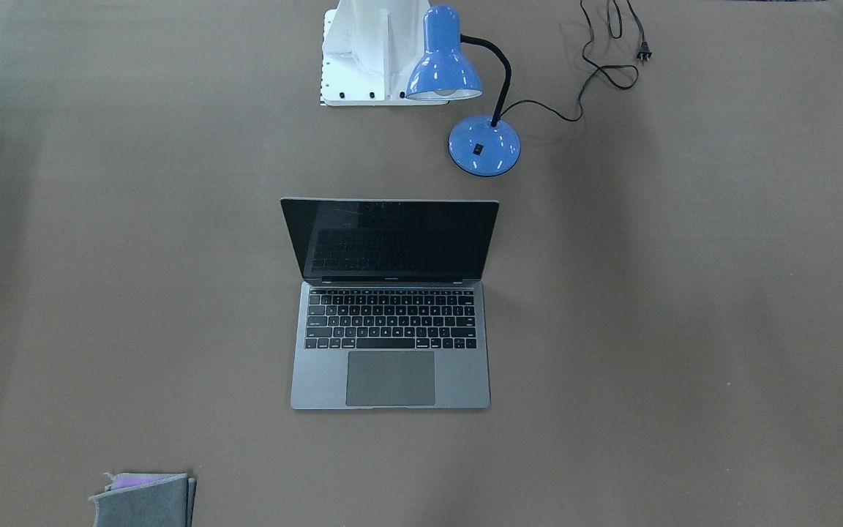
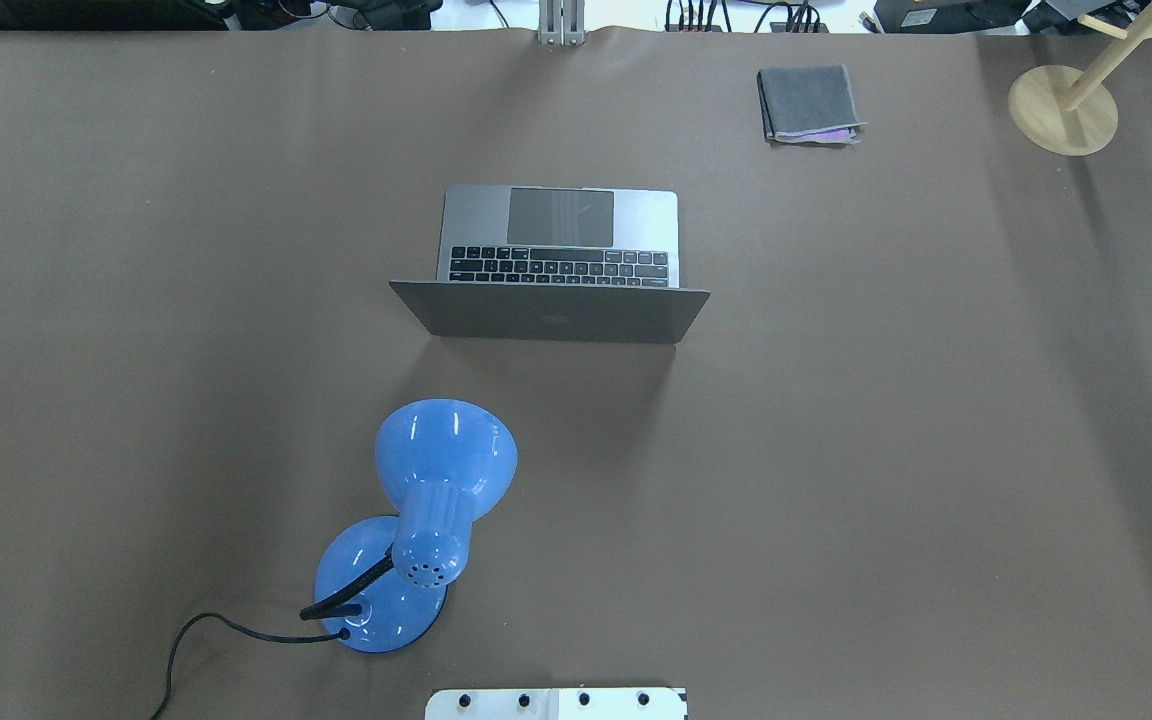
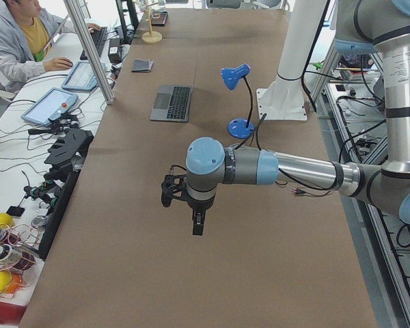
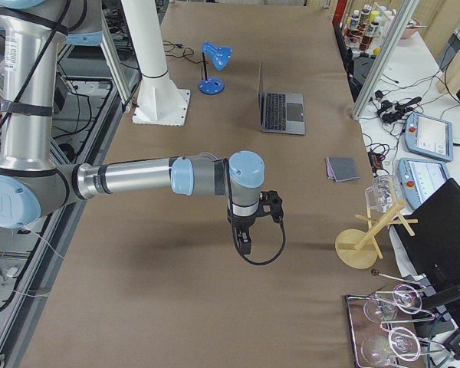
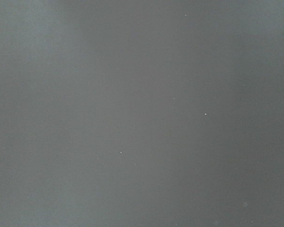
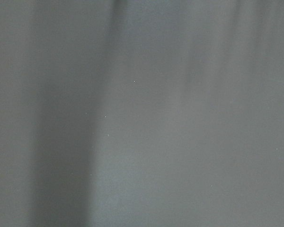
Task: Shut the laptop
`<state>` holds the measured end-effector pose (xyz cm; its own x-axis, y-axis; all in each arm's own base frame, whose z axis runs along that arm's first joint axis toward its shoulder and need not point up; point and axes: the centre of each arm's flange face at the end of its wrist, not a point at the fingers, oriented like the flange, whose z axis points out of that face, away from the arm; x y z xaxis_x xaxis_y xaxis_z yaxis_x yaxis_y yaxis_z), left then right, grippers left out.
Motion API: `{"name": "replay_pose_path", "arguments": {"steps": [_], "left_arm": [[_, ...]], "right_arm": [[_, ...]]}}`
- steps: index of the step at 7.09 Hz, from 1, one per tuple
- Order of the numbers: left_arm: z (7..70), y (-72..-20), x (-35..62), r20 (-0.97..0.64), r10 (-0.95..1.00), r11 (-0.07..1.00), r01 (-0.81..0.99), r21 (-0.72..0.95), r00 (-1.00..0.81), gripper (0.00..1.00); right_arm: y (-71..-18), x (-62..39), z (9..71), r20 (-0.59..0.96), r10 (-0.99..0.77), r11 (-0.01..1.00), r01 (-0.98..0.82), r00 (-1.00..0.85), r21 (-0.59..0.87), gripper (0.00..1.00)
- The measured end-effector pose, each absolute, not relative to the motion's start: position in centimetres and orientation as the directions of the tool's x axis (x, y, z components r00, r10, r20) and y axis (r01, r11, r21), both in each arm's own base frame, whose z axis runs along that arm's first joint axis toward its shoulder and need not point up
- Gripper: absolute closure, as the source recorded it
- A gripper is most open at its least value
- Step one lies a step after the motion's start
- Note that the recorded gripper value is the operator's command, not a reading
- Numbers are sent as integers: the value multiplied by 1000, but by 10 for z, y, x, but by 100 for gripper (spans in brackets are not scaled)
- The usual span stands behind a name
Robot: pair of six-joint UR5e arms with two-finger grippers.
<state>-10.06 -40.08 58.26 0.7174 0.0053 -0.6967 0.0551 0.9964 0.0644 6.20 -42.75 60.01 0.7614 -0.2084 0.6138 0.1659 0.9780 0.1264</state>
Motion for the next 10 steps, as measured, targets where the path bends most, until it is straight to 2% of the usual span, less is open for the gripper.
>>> {"name": "replay_pose_path", "arguments": {"steps": [6, 10], "left_arm": [[591, -388, -90, -750, -13, 998, 52, 29, 661, 2], [583, -388, -87, -786, -5, 997, 58, 40, 618, 2]], "right_arm": [[-429, 61, 602, 617, -200, 980, 162, 761, 119, 0], [-426, 54, 599, 686, -191, 982, 148, 702, 121, 0]]}}
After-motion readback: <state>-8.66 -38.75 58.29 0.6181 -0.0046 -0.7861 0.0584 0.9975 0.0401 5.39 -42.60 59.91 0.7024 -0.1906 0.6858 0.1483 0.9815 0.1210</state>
